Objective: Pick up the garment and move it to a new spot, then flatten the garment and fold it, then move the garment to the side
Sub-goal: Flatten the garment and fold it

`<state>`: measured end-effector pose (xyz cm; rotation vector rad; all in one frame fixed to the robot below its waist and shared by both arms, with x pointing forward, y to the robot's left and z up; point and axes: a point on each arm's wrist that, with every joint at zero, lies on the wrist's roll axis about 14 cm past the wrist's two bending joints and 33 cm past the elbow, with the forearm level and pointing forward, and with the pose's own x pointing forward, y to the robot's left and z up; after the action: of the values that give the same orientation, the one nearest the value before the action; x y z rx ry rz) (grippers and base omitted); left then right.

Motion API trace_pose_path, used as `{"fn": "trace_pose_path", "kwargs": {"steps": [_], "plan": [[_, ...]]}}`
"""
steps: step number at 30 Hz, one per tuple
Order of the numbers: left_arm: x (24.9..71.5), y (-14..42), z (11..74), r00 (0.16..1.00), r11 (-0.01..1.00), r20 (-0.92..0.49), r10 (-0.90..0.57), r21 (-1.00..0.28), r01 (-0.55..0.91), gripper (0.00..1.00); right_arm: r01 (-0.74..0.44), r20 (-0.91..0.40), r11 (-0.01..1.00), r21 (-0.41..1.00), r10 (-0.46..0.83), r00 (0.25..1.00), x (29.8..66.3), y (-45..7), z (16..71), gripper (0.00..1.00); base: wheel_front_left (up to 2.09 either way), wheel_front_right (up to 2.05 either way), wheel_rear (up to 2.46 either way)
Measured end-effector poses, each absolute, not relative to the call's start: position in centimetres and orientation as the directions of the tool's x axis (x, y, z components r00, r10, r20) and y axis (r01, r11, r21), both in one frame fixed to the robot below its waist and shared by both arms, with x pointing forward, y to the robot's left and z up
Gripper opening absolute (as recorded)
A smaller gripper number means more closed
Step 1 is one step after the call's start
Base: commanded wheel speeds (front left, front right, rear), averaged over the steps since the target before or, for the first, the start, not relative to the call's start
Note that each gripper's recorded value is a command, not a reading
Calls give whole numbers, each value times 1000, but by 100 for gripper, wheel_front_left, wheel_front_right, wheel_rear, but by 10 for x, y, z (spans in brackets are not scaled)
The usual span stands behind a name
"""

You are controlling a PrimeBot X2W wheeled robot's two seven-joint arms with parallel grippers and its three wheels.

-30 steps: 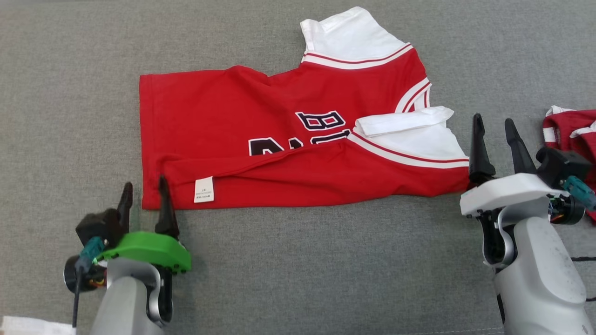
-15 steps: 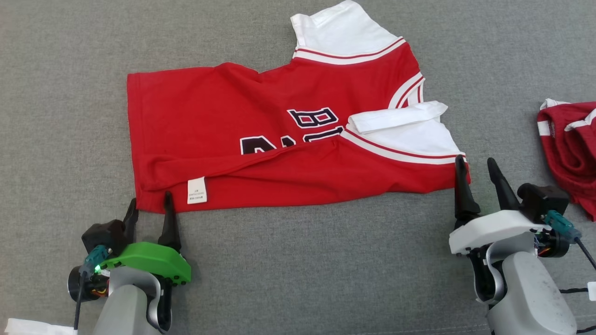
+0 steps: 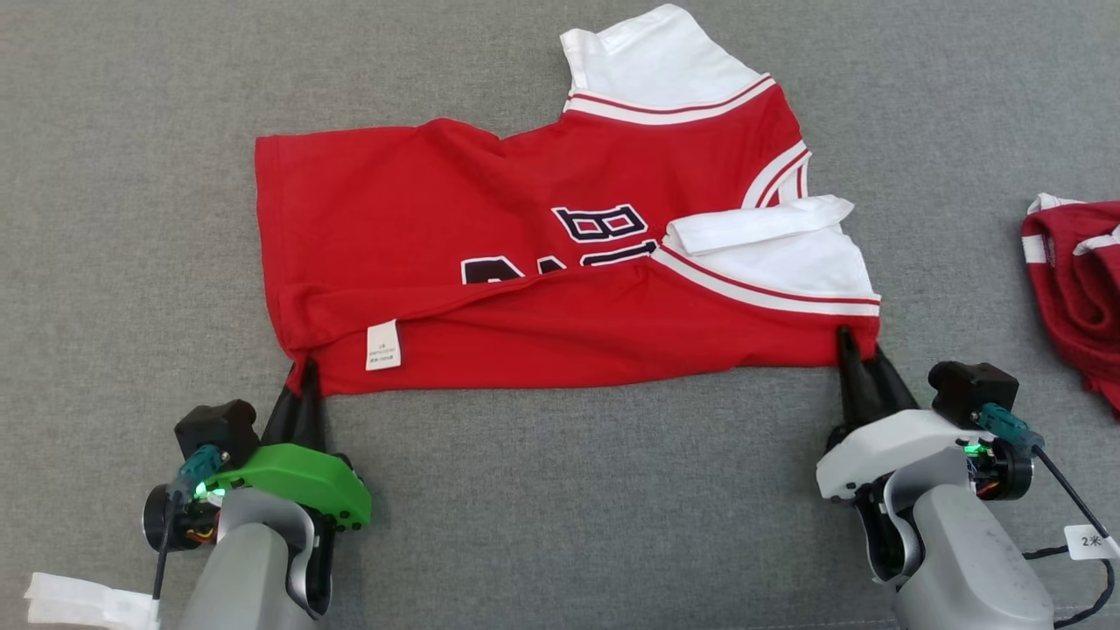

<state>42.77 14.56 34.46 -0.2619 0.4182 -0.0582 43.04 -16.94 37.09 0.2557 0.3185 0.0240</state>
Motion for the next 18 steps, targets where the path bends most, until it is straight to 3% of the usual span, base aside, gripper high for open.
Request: {"fn": "trace_pose_path", "kwargs": {"steps": [8,13,18], "plan": [[431,145,373,939,967,-324,-116,-253,33,0,8,-236,955,297,65,969,436,-165,398,0,0,0,0],[435,147,410,969,967,-222,-107,-251,49,0,-1,-119,951,310,40,992,449,-174,442,0,0,0,0],[414,155,421,977,967,-200,-75,-252,23,0,-8,-69,947,321,32,997,436,-178,464,0,0,0,0]]}}
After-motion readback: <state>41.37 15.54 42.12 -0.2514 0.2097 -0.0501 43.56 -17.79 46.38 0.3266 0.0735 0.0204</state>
